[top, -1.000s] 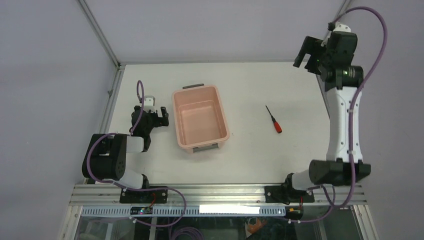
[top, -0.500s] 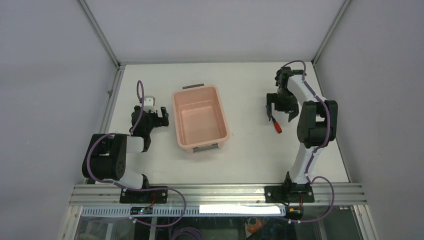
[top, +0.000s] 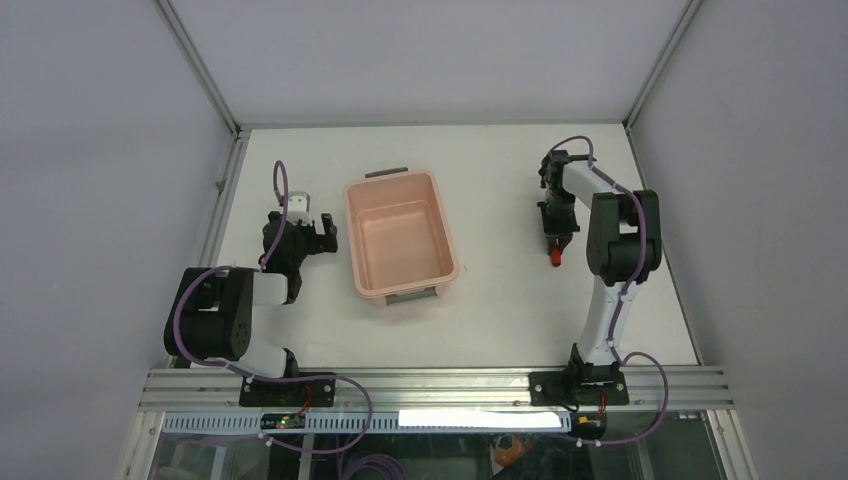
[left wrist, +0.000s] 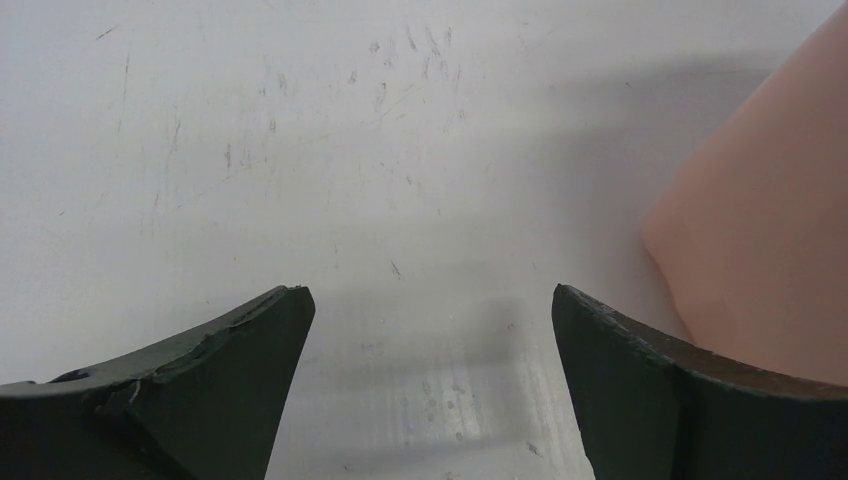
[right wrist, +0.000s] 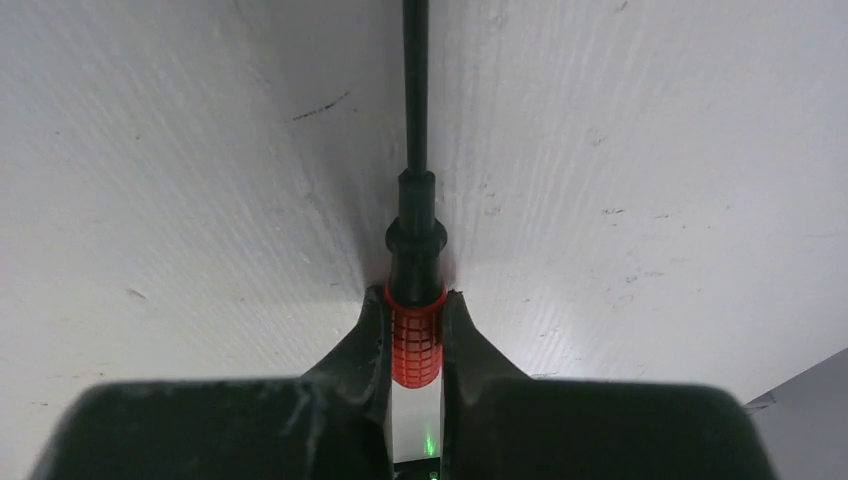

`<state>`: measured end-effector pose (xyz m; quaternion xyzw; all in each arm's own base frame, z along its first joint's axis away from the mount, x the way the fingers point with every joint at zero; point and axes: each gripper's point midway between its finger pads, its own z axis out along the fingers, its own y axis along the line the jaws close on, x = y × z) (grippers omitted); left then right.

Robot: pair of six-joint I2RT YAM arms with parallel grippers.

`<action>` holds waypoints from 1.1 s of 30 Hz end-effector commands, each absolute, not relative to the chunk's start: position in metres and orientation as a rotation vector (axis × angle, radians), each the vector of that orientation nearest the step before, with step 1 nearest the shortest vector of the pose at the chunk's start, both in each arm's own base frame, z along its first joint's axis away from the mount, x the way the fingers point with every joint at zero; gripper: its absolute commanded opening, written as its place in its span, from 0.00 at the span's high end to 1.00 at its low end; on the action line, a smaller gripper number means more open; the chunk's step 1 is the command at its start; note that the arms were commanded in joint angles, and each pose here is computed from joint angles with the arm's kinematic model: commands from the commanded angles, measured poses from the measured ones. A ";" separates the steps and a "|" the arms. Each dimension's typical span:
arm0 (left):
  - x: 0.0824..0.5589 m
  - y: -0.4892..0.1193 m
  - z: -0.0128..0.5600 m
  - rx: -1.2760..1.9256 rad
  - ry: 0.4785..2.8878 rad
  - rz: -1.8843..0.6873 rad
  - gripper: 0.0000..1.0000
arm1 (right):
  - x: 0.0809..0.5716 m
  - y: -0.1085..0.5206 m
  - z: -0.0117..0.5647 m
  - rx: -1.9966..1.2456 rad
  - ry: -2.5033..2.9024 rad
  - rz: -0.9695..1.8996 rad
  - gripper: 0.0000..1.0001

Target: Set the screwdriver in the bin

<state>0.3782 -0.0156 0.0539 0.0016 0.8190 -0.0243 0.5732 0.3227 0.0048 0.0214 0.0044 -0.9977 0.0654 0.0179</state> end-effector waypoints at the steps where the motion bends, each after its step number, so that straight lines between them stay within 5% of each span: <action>1: 0.394 -0.017 0.079 -0.014 1.825 -0.068 0.01 | 0.343 0.004 0.034 0.071 -3.201 0.213 1.00; 20: 0.394 -0.017 0.079 -0.014 1.825 -0.068 0.01 | 0.319 0.031 0.239 -0.402 -3.262 0.171 1.00; 25: 0.394 -0.017 0.079 -0.014 1.823 -0.068 0.01 | 0.332 0.106 0.263 -0.366 -3.381 -0.080 1.00; 33: 0.394 -0.017 0.079 -0.014 1.825 -0.068 0.01 | 0.317 0.303 0.285 0.131 -3.463 -0.699 1.00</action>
